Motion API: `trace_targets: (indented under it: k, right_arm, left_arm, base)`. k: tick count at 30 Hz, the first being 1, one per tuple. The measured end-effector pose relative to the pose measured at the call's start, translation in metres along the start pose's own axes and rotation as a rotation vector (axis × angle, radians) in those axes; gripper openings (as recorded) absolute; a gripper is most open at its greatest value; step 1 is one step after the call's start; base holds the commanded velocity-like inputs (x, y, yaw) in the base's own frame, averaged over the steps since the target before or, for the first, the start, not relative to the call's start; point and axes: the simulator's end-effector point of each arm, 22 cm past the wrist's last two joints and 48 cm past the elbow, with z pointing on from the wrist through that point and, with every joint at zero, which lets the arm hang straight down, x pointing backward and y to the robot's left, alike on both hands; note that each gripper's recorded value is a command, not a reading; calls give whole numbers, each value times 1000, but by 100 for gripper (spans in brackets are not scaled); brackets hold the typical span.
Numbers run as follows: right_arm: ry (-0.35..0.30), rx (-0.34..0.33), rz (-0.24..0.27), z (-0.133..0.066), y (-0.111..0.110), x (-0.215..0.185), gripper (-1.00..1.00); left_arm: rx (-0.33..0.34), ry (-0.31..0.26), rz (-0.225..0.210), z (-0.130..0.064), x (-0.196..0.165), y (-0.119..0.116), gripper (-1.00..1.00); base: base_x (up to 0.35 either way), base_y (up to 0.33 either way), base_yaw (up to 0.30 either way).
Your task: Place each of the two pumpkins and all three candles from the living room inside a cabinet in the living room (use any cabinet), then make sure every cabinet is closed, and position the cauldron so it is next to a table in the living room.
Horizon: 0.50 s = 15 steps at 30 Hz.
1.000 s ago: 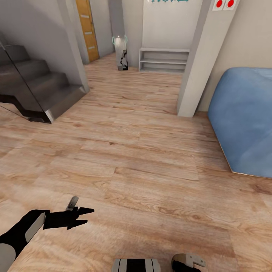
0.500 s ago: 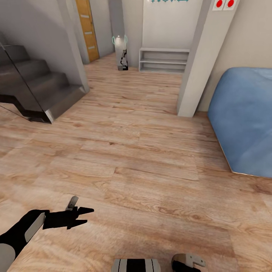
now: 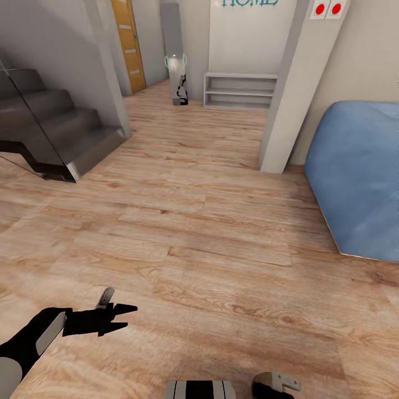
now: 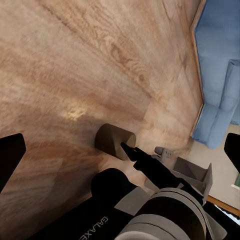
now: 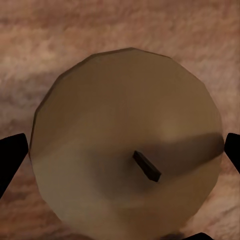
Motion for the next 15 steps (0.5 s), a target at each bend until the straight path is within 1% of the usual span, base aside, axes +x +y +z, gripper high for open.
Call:
trace_targets:
  k: [10, 11, 15]
  right_arm:
    - [0, 0, 1, 0, 0, 0, -100]
    - [-4, -16, 0, -1, 5, -2, -100]
    - [-20, -19, 3, -4, 5, -9, -100]
  left_arm:
    - [0, 1, 1, 0, 0, 0, 100]
    - [1, -2, 3, 0, 0, -2, 100]
    - [7, -8, 17, -3, -2, -10, 100]
  base:
    - [0, 0, 0]
    - [0, 0, 0]
    - [0, 0, 0]
